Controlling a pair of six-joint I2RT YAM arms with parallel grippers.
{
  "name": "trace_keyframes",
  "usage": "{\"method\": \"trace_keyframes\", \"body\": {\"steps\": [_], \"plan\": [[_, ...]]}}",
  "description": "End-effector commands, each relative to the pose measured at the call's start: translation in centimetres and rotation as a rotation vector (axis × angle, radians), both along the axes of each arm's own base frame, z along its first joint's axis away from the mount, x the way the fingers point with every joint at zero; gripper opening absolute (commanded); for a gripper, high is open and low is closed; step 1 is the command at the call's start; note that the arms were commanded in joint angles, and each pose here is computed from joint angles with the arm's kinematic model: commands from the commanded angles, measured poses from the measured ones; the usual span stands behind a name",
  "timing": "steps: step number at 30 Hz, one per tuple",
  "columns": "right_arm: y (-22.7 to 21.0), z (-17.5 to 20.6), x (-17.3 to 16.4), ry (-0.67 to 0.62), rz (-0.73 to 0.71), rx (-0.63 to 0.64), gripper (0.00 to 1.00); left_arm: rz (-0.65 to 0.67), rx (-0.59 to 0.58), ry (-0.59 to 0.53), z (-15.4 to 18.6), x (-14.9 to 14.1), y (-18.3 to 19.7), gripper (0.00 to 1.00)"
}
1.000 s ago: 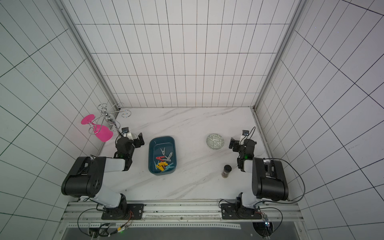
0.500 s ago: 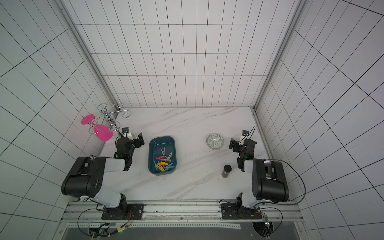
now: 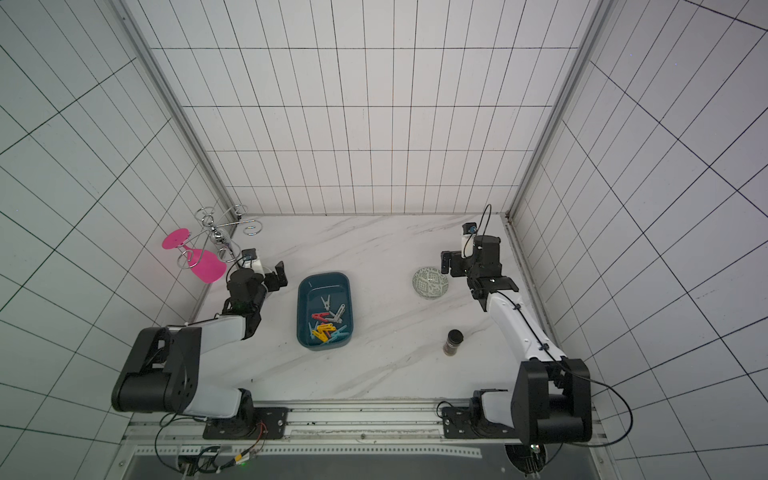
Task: Take the clothespins out of the storage box
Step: Move the storage box to the center of the board.
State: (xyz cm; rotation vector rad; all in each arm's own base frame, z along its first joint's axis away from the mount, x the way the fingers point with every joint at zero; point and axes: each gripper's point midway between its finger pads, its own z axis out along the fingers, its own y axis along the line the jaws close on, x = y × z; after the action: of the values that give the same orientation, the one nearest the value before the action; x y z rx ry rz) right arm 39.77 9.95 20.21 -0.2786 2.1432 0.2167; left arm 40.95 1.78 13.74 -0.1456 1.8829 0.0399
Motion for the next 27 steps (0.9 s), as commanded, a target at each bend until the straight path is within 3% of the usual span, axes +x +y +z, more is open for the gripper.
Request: {"method": "trace_keyframes", "body": {"steps": [1, 8, 13, 19, 27], "plan": [[4.1, -2.8, -2.9, 0.223, 0.079, -0.007, 0.99, -0.062, 0.032, 0.049, 0.6, -0.6, -0.8, 0.99], [14.0, -4.1, -5.2, 0.292, 0.272, -0.013, 0.99, -0.156, 0.040, 0.067, 2.4, -2.6, -2.2, 0.99], [20.4, -6.8, -7.7, 0.432, 0.434, -0.027, 0.99, -0.192, 0.062, 0.066, 3.3, -3.7, -2.7, 0.99], [25.5, -8.9, -8.7, 0.513, 0.551, -0.070, 0.99, -0.225, 0.102, 0.069, 3.3, -4.4, -3.2, 0.98], [28.4, -10.7, -8.9, 0.541, 0.563, -0.144, 0.99, -0.205, 0.121, 0.078, 2.9, -4.7, -3.4, 0.98]]}}
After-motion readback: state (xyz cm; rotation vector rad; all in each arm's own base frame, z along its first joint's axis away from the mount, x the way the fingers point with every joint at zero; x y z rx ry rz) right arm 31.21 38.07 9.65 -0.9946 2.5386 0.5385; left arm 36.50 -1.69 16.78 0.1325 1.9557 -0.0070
